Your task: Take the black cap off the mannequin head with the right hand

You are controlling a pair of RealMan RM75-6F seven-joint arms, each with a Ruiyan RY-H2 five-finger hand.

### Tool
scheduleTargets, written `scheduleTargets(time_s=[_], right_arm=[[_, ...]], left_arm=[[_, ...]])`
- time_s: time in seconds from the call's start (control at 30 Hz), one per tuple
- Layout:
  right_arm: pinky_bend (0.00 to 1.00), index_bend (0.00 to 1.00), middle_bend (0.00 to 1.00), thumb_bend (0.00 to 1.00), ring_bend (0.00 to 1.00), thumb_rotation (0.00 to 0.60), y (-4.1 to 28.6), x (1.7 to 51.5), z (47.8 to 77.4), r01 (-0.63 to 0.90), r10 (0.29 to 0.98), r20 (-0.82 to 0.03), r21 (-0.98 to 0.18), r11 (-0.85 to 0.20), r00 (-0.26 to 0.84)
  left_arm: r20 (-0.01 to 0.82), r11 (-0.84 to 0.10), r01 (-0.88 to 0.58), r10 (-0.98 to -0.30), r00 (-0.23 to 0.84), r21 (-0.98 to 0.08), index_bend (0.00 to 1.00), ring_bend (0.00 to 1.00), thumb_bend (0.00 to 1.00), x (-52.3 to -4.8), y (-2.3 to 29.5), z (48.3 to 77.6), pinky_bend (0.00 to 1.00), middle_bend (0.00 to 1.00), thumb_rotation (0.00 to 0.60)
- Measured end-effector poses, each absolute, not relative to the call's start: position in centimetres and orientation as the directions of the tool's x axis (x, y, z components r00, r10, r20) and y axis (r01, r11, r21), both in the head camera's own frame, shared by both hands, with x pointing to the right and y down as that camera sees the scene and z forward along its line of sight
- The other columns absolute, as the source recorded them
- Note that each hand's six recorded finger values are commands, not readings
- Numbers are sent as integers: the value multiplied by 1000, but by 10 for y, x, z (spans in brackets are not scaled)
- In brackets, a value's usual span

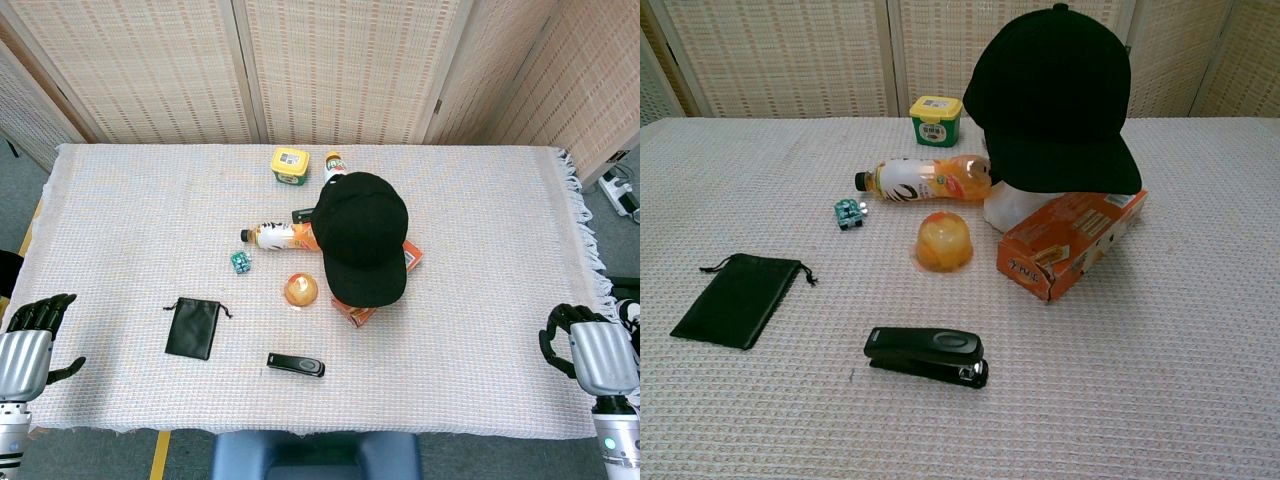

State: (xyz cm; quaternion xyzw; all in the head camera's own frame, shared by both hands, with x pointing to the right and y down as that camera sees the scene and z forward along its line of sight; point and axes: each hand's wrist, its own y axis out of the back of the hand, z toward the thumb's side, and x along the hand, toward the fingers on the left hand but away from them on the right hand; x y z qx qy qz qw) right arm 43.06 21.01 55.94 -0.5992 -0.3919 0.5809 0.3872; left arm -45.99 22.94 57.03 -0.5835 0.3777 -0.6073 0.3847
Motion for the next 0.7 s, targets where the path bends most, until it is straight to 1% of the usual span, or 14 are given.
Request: scheduleTargets(time_s=[0.33, 0.57, 0.6, 0.63, 0.7], right_arm=[[541, 242, 430, 0, 394, 600, 212, 429, 562, 29, 915, -403, -915, -403, 30], [523, 235, 425, 0, 376, 600, 213, 426, 565, 36, 906, -420, -906, -422, 46], [507, 233, 424, 0, 366, 581, 213, 426, 566, 36, 906, -421, -905, -423, 50], [488, 231, 422, 0, 353, 548, 213, 425, 566, 37, 905, -422, -905, -424, 53], [447, 226, 418, 0, 334, 429, 213, 423, 567, 50, 903, -426, -902, -429, 59]], left_arm=[[411, -412, 30, -911, -21, -911, 181, 177, 74, -460, 230, 566, 198, 195, 600], [411, -411, 31, -911, -18, -911, 178, 175, 74, -459, 230, 565, 189, 193, 600], [411, -411, 30, -912, -19, -911, 177, 175, 74, -458, 230, 564, 185, 193, 600], [410, -410, 30, -912, -19, -911, 177, 175, 72, -458, 230, 564, 181, 193, 600], [410, -411, 31, -912, -21, -911, 177, 175, 68, -459, 230, 563, 177, 192, 600]])
